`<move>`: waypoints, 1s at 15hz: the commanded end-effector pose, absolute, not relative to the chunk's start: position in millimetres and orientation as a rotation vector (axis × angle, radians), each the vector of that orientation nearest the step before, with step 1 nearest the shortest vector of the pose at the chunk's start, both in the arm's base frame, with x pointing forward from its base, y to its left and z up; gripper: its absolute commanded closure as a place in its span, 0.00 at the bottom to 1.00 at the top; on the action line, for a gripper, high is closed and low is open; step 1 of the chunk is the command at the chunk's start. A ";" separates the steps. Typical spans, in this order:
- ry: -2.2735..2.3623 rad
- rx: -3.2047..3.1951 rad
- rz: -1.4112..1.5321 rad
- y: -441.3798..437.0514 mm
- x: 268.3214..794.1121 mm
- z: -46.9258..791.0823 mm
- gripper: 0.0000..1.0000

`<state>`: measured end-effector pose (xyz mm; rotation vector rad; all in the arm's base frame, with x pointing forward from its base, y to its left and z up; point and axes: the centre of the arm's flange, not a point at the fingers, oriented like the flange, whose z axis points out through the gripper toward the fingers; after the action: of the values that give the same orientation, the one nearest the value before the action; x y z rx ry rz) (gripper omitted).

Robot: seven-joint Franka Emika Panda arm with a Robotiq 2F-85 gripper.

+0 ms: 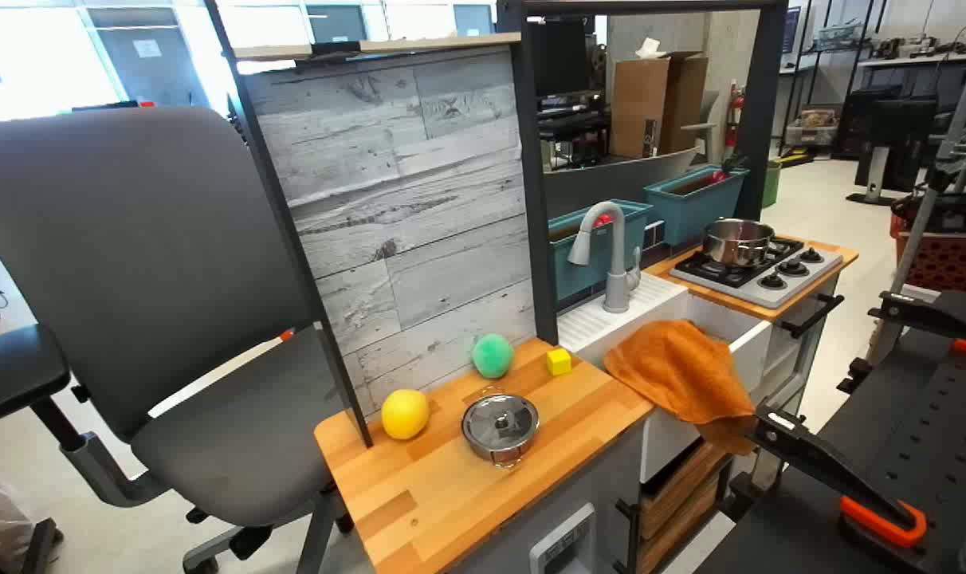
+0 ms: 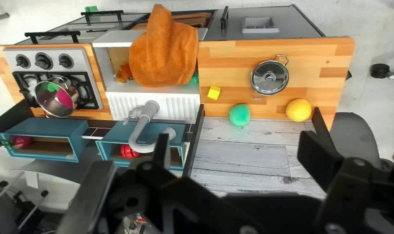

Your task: Hang the orange towel on the rail.

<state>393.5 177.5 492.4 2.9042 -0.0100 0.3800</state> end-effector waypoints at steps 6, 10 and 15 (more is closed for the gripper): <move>-0.010 2.904 0.381 177.5 393.5 492.7 0.00; 0.028 2.949 0.357 135.4 434.6 466.4 0.00; -0.021 3.045 0.324 48.8 505.1 390.4 0.00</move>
<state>456.8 86.8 430.7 2.9961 -0.0298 0.3515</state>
